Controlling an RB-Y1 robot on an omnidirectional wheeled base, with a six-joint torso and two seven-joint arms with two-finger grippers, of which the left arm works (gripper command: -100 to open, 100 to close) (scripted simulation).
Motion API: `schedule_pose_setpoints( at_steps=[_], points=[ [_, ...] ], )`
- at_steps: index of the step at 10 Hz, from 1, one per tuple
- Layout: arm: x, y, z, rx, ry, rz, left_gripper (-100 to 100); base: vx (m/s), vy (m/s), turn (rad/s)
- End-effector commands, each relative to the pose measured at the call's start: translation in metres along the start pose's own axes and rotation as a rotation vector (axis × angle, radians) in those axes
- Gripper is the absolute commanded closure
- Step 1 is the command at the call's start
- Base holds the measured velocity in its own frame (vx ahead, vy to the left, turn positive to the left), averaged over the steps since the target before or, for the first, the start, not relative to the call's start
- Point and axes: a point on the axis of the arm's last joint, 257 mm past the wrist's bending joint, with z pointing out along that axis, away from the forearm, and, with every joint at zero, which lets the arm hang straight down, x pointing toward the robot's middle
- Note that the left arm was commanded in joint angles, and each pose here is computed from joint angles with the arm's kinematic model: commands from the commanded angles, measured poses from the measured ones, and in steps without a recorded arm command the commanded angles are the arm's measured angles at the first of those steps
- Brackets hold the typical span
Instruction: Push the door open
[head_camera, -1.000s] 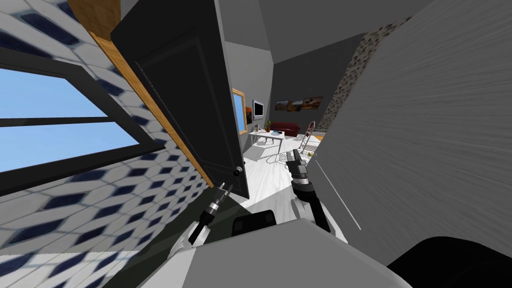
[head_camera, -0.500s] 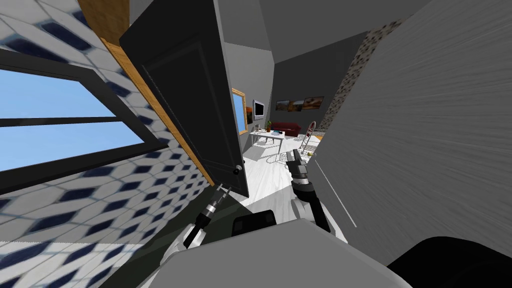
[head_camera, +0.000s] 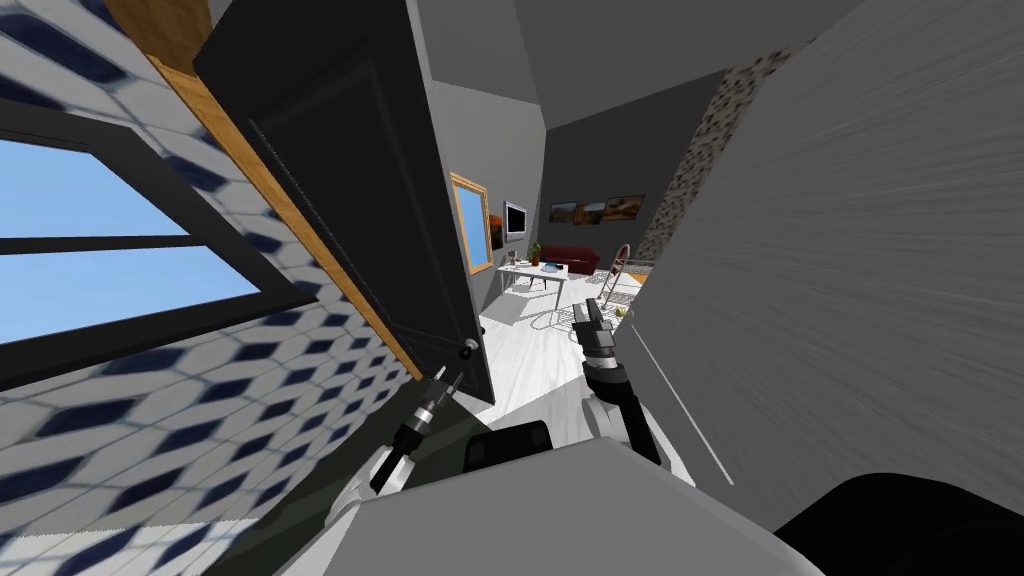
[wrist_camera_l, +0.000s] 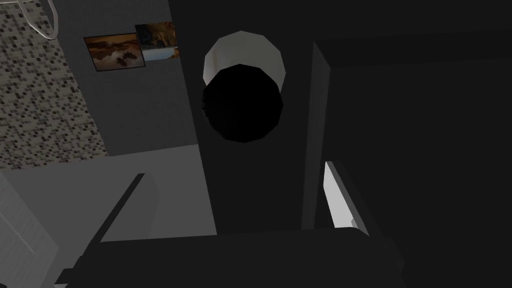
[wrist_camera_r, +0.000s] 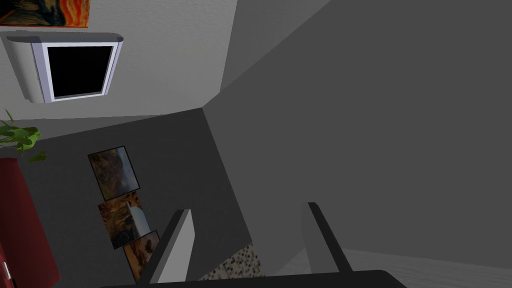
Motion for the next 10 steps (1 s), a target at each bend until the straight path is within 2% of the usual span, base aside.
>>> schedule_pose_setpoints(
  at_steps=[1,4,5,10],
  points=[
    [0.0000,0.0002,0.0036,-0.007,0.000,0.001,-100,0.214,-0.073,-0.041],
    [0.0000,0.0000,0.0060,-0.012,-0.001,0.001,-100,0.168,-0.066,-0.027],
    [0.0000,0.0000,0.0060,-0.012,-0.001,0.001,100,-0.011,0.001,0.000],
    [0.0000,0.0000,0.0060,-0.012,-0.001,0.001,100,-0.017,0.007,-0.002]
  ],
)
